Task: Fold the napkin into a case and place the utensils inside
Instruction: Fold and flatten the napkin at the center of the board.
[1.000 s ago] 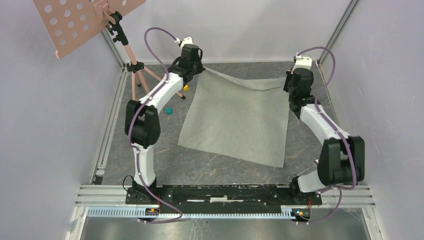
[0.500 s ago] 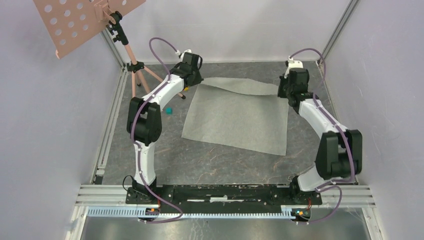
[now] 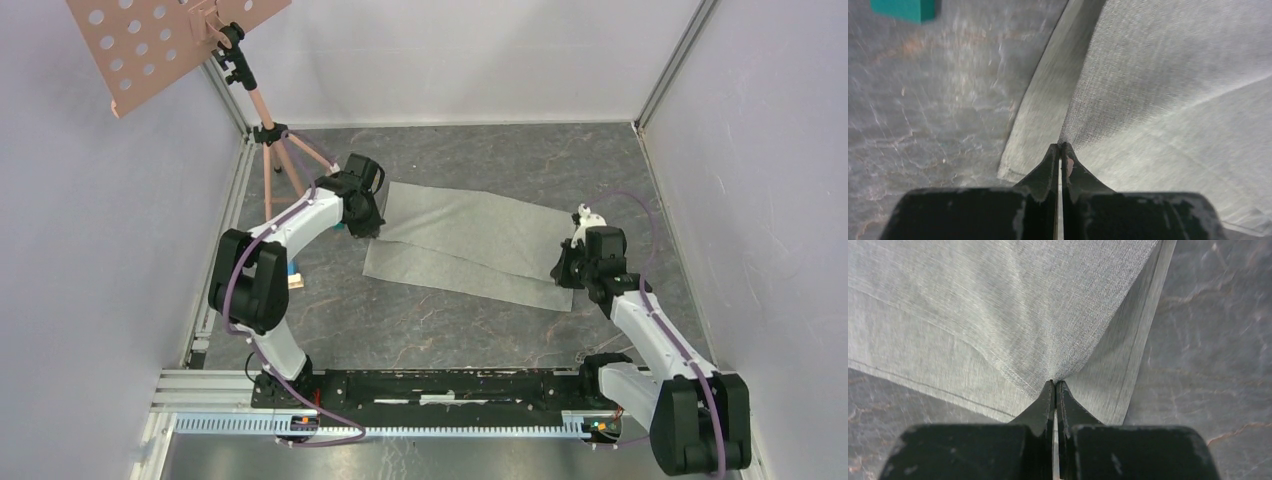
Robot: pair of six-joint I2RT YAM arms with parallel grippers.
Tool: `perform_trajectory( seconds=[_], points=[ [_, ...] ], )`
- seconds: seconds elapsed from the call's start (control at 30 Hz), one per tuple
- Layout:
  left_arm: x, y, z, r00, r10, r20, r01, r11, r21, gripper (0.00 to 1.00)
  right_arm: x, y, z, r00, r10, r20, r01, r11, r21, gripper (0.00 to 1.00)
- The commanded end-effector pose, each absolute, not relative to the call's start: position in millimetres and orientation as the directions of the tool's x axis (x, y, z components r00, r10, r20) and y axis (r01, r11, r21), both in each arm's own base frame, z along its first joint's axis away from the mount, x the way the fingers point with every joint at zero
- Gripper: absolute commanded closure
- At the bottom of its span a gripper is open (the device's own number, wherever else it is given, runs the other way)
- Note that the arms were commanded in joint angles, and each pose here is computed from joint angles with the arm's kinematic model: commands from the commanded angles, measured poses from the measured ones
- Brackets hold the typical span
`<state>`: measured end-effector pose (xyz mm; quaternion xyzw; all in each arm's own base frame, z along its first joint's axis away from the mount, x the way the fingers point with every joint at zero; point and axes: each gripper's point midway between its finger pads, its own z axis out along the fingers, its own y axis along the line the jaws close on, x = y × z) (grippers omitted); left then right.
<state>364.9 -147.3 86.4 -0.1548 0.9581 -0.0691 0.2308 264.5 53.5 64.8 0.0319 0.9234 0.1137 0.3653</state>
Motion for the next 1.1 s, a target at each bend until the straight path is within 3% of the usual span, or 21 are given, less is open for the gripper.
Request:
perform_trajectory(
  seconds=[0.0,0.2,0.5,1.07],
  points=[
    [331.7,-143.8,70.6,-0.897,-0.282,-0.34,-0.226,0.955,-0.194,0.98,250.6,57.1,61.9,-0.727,0.131,-0.674,-0.054,0.967,0.247,1.0],
    [319.6,-129.9,68.8,-0.901,-0.245,-0.358,-0.207,0.968,-0.141,0.98,237.2,48.8,50.5,-0.736,0.114,-0.668,-0.037,0.977,0.208,1.0],
    [315.0,-118.1,63.9,-0.91,-0.213,-0.355,-0.199,0.977,-0.075,0.98,229.1,22.1,46.7,-0.768,0.176,-0.616,0.13,0.984,0.119,1.0],
    [299.6,-107.5,35.0,-0.946,-0.179,-0.27,-0.191,0.982,0.017,0.98,225.6,20.3,26.7,-0.795,0.172,-0.581,0.138,0.985,0.102,1.0]
  ],
)
